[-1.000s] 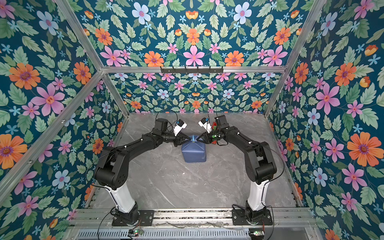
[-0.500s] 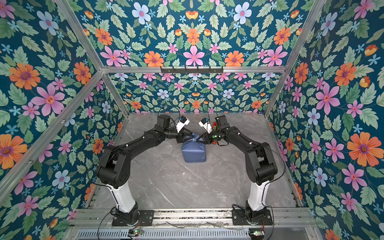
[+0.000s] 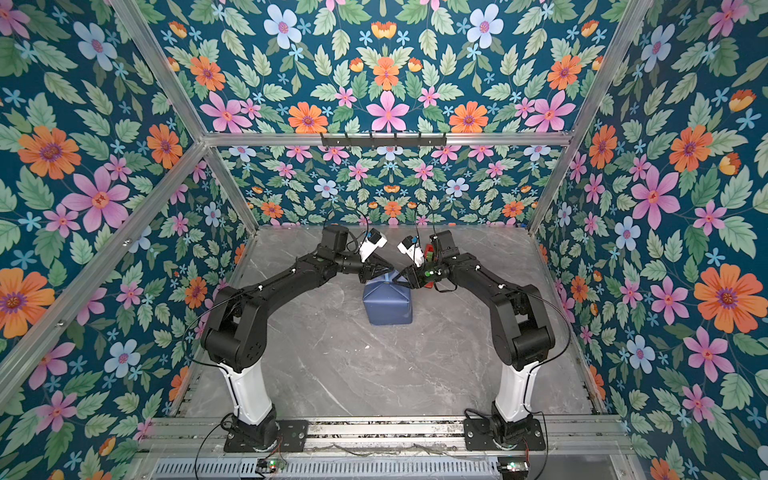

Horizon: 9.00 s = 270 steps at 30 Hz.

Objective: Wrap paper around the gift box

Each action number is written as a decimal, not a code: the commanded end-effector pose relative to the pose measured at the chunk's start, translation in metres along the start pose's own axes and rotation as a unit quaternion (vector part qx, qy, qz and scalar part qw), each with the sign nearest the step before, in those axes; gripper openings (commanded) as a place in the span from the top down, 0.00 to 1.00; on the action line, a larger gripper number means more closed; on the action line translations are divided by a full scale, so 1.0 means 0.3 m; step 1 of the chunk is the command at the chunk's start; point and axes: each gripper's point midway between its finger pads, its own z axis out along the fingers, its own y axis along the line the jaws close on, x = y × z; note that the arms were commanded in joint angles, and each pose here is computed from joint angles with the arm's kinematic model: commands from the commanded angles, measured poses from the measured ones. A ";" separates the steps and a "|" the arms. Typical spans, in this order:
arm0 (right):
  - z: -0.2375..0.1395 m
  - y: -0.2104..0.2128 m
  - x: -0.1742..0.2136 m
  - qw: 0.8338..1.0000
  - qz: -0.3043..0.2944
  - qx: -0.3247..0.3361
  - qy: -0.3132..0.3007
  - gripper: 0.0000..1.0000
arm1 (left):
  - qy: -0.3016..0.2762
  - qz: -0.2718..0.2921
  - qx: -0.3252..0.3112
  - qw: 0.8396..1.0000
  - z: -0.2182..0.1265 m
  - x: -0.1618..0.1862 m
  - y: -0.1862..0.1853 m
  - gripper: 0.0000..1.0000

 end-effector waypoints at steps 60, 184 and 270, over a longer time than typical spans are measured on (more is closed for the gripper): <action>-0.063 -0.005 0.147 0.966 0.188 0.157 -0.080 0.43 | 0.008 -0.062 -0.047 0.997 -0.008 0.192 -0.204 0.88; -0.264 -0.035 0.053 0.946 0.267 0.162 -0.093 0.26 | 0.020 -0.289 -0.226 0.930 -0.151 0.391 -0.061 0.16; -0.122 -0.358 -0.026 0.878 0.451 -0.013 -0.160 1.00 | 0.023 -0.284 -0.232 0.930 -0.159 0.387 -0.059 0.20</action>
